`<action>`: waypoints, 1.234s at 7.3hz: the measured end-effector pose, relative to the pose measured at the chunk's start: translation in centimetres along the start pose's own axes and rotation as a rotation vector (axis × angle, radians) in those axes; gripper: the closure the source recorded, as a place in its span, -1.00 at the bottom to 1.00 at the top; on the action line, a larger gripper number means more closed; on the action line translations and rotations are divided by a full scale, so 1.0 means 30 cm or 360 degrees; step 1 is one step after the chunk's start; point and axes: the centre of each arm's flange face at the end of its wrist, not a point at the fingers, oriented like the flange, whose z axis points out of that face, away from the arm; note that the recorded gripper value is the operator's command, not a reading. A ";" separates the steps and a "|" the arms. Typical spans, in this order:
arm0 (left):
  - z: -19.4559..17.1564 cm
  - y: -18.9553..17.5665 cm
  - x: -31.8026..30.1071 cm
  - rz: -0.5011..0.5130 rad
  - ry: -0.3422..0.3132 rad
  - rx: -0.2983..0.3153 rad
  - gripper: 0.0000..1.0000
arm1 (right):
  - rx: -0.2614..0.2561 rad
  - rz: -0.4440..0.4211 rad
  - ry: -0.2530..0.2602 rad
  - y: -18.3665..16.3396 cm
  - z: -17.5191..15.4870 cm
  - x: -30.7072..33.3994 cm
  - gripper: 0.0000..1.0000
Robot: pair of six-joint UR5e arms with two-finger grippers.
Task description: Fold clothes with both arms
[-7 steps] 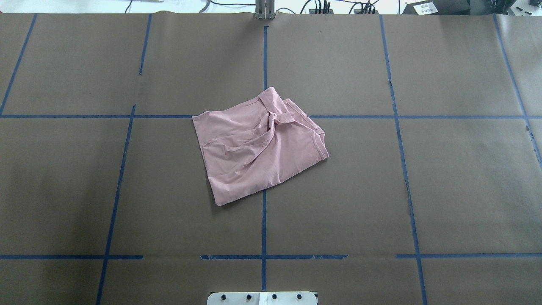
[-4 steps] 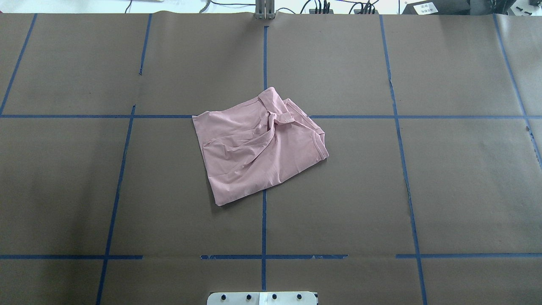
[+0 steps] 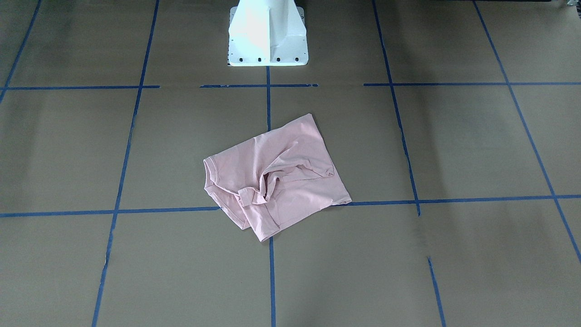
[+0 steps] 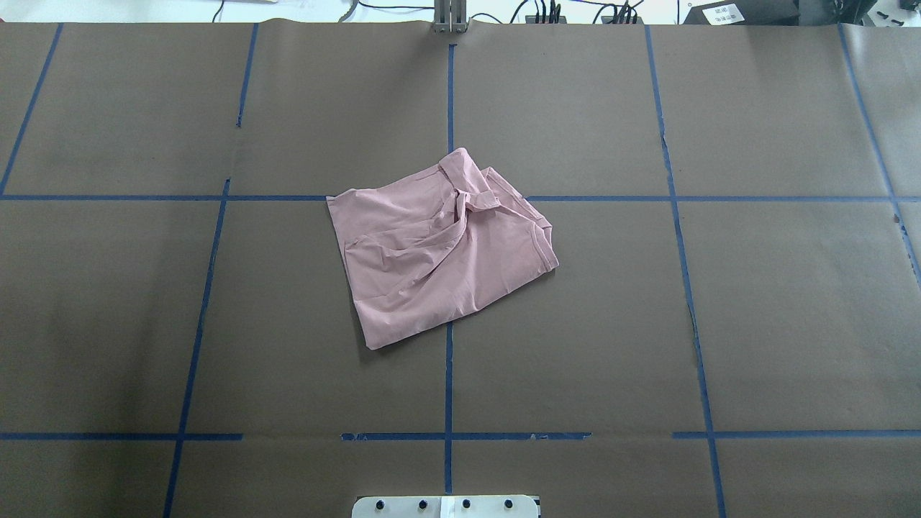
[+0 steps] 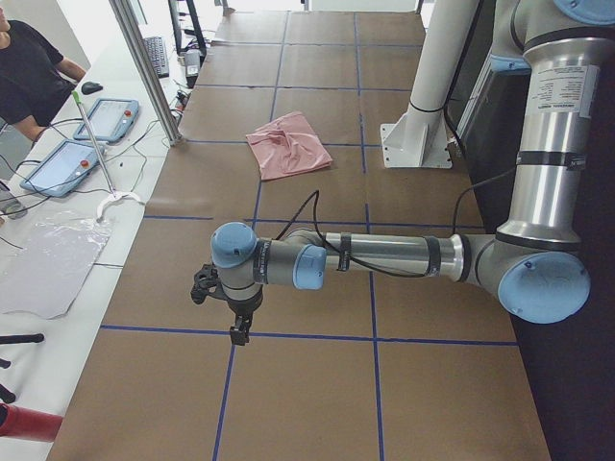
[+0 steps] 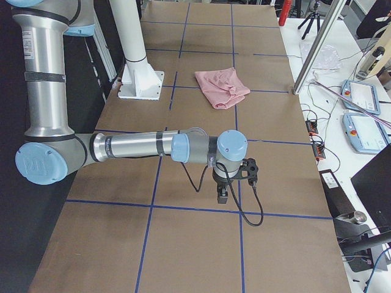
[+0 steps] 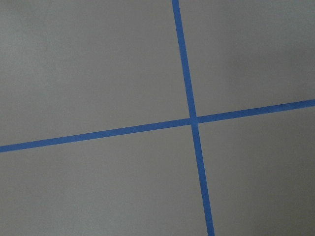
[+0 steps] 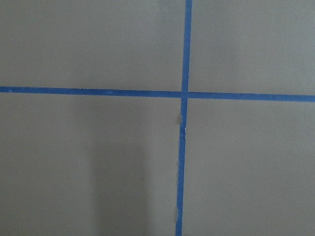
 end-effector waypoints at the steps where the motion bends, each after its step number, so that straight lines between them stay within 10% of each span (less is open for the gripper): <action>1: 0.005 0.005 -0.004 -0.0005 0.0000 -0.0006 -1.00 | -0.0007 0.0014 0.0002 0.002 0.008 0.016 -1.00; 9: 0.020 0.016 -0.012 -0.0025 0.0003 -0.0017 -1.00 | -0.0016 0.0032 0.0014 -0.004 0.017 0.039 -1.00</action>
